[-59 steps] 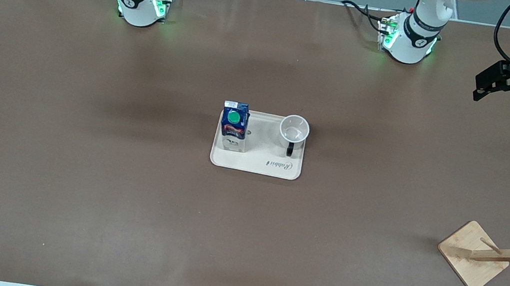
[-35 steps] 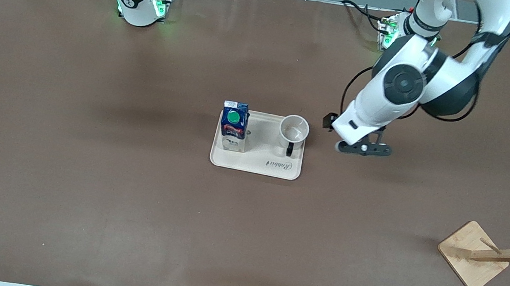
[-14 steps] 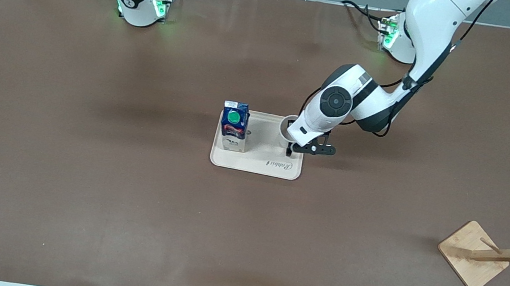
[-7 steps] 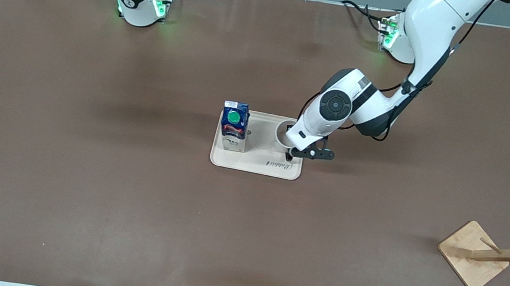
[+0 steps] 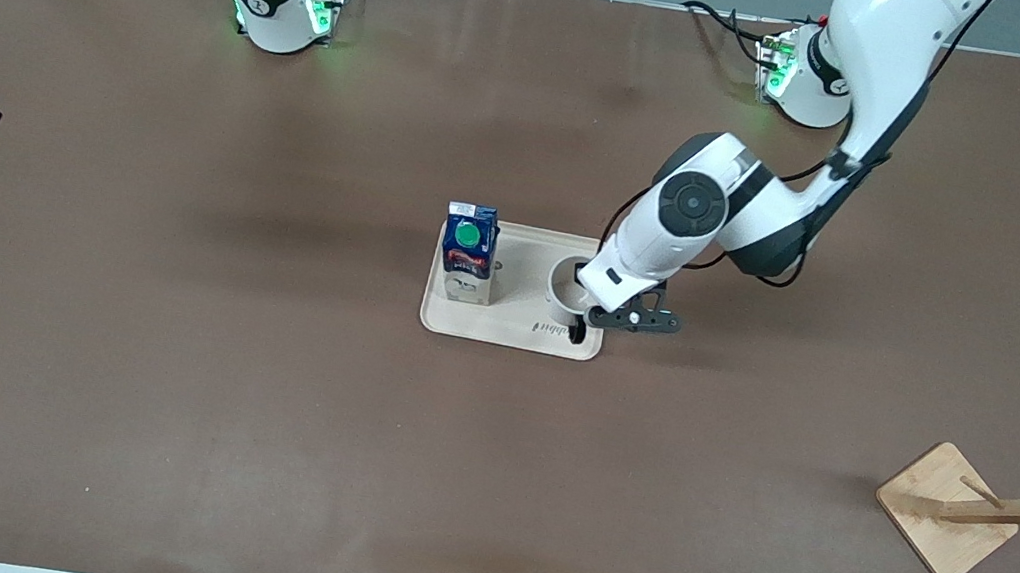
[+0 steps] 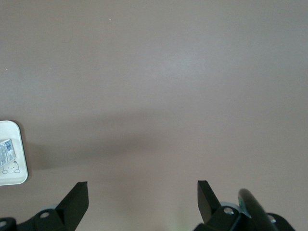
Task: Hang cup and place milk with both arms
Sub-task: 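Lift the mug toward the wooden stand while the right gripper reaches the milk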
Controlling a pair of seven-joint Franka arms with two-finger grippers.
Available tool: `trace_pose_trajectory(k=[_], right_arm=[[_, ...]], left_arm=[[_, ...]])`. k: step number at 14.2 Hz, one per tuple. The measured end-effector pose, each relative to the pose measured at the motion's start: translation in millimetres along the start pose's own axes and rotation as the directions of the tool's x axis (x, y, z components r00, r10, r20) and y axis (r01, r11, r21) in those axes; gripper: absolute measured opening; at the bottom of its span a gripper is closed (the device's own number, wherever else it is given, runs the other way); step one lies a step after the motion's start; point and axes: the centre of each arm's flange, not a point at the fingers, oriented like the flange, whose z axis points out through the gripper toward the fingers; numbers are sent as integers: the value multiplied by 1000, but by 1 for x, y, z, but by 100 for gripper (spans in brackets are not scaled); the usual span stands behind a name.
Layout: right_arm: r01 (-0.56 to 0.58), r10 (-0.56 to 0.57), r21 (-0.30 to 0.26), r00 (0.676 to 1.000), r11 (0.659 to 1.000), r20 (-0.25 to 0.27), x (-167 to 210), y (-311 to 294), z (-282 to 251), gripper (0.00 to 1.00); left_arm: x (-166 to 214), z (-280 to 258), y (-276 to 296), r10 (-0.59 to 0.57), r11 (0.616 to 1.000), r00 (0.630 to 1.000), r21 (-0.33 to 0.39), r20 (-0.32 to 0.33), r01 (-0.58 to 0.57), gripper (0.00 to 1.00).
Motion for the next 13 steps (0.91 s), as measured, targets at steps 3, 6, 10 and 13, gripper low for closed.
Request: trace_pose_trajectory(k=[3, 6, 10, 13], right_arm=[[29, -28, -5, 998, 1000, 54, 14, -17, 30, 100], [47, -44, -14, 988, 999, 149, 44, -26, 93, 100], [110, -115, 37, 976, 993, 185, 52, -72, 120, 100], [103, -124, 125, 977, 987, 173, 41, -153, 120, 100]], left_arm=[[28, -69, -42, 30, 1000, 994, -5, -101, -31, 7], [49, -115, -88, 52, 999, 984, 9, -171, -51, 7], [81, -159, -176, 94, 995, 966, 48, -239, -85, 7], [98, -185, -224, 79, 996, 957, 60, -278, -65, 7]])
